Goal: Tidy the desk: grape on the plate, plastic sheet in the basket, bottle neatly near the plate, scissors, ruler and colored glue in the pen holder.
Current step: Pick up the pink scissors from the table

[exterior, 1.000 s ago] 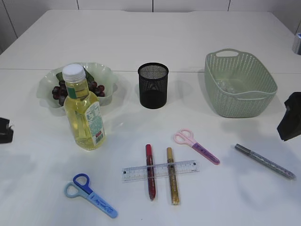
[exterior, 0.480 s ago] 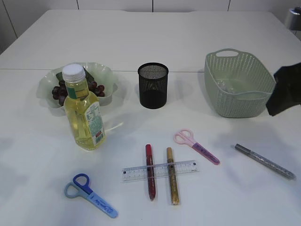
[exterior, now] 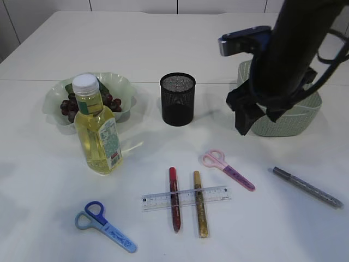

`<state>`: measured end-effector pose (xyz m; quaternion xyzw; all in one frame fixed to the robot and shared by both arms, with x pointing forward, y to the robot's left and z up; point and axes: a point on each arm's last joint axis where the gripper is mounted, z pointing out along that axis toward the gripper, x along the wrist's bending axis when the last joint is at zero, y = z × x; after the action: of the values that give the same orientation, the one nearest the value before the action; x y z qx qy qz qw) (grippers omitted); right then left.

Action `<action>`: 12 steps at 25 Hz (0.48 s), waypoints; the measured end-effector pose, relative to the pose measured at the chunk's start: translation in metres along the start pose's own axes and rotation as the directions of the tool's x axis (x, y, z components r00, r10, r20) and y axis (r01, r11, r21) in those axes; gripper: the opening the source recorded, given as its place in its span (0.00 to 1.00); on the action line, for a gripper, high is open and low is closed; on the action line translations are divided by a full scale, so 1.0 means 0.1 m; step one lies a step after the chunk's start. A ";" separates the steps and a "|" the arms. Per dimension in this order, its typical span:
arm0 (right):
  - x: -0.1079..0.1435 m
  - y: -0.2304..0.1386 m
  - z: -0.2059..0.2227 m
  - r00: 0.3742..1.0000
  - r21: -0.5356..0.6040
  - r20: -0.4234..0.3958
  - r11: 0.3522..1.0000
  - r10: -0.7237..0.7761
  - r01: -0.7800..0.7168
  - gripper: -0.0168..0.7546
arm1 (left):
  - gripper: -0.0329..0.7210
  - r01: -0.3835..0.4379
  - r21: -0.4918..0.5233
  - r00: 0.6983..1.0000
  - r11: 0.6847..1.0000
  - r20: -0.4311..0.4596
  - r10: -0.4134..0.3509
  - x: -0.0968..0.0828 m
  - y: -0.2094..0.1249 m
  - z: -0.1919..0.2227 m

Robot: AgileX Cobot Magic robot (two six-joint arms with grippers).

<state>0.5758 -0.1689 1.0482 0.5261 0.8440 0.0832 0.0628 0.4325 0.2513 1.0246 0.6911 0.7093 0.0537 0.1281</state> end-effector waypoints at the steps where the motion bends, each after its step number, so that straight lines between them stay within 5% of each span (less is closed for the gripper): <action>1: 0.03 0.06 0.11 1.000 0.023 -0.004 1.000 -0.014 0.014 0.75 | 0.47 -0.025 0.009 1.000 1.000 -0.002 0.025 0.00 -0.01 0.00; 12: 0.07 0.18 0.77 0.994 0.164 -0.034 0.980 -0.108 0.112 0.66 | 0.46 -0.056 0.062 0.998 0.997 -0.003 0.056 0.01 -0.06 0.00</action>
<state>0.6037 -0.1492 0.9760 0.4808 0.8766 0.0159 0.0128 0.4270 0.2517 1.0232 0.7143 0.6912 0.0370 0.1036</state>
